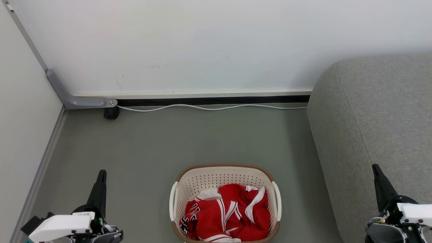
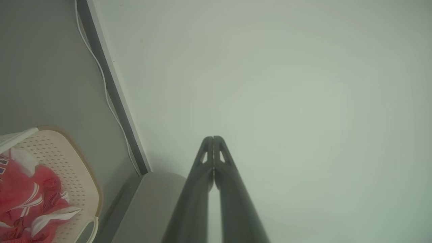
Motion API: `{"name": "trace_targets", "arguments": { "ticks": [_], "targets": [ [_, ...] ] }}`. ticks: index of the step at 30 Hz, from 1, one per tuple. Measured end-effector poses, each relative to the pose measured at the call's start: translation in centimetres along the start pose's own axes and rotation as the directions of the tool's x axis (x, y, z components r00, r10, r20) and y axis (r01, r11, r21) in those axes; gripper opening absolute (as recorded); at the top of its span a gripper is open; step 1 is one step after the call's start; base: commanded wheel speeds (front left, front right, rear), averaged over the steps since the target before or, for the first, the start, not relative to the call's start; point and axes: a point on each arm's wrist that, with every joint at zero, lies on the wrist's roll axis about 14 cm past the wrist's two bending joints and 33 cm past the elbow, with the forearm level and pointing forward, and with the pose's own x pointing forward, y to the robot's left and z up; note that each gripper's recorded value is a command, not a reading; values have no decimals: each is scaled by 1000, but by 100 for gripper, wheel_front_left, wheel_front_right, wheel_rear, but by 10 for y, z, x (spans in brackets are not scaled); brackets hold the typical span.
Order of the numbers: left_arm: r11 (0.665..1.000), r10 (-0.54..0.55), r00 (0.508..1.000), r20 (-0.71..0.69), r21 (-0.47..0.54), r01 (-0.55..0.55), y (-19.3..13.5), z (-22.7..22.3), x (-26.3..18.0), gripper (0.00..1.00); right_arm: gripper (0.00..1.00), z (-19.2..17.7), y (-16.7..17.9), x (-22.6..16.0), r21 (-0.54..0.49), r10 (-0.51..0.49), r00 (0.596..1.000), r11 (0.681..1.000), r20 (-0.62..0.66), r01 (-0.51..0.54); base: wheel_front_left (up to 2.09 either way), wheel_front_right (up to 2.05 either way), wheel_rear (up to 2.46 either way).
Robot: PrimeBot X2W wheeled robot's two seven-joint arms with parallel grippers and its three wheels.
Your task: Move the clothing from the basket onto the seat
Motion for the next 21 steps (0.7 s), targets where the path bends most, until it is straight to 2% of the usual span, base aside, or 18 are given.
{"name": "trace_targets", "arguments": {
  "ticks": [21],
  "targets": [
    [1000, 0, 1000, 0, 0, 0, 0, 0, 0, 0, 0, 0, 0, 0, 0, 0, 1000, 1000, 0, 0, 0, 0, 0]
  ]
}}
